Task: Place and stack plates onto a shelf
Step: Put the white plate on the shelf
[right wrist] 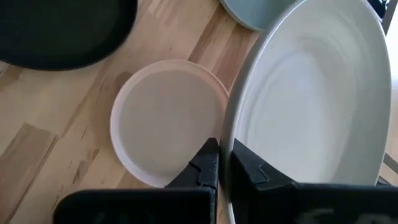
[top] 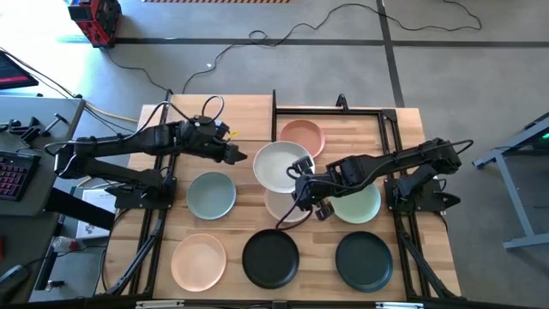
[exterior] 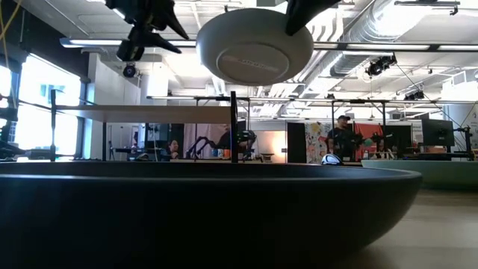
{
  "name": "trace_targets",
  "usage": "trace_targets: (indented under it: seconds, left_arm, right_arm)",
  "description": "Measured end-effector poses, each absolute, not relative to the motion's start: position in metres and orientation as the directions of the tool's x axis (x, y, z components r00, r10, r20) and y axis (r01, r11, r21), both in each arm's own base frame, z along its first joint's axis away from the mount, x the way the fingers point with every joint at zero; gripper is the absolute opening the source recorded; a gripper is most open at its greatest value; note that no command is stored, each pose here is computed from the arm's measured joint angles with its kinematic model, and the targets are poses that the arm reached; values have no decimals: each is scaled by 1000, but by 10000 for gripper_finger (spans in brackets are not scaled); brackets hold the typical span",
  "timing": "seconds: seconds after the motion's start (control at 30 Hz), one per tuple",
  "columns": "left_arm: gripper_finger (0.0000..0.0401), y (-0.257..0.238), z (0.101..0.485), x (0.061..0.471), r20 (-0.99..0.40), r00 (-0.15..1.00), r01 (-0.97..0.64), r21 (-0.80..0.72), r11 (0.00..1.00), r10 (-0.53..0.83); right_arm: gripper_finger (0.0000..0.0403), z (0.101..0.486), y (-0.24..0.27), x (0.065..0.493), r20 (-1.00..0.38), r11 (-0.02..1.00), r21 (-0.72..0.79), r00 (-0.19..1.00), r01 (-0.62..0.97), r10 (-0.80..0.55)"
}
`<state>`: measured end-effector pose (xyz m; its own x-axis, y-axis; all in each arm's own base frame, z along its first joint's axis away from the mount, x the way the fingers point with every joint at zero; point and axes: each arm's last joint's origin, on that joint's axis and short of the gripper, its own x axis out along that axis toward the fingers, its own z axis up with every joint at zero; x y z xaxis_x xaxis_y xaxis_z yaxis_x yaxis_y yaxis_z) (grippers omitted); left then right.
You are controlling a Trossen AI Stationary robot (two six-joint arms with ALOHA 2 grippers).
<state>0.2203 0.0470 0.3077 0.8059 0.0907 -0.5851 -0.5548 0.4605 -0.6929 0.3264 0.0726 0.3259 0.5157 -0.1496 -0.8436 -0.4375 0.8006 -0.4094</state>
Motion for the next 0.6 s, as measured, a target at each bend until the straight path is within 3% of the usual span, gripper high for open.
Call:
trace_targets:
  seconds: [0.6]
  left_arm:
    - [119,51,289,250,-592,805,-545,-713,441,39]
  right_arm:
    - [0,325,72,325,-850,791,-411,503,-453,-154]
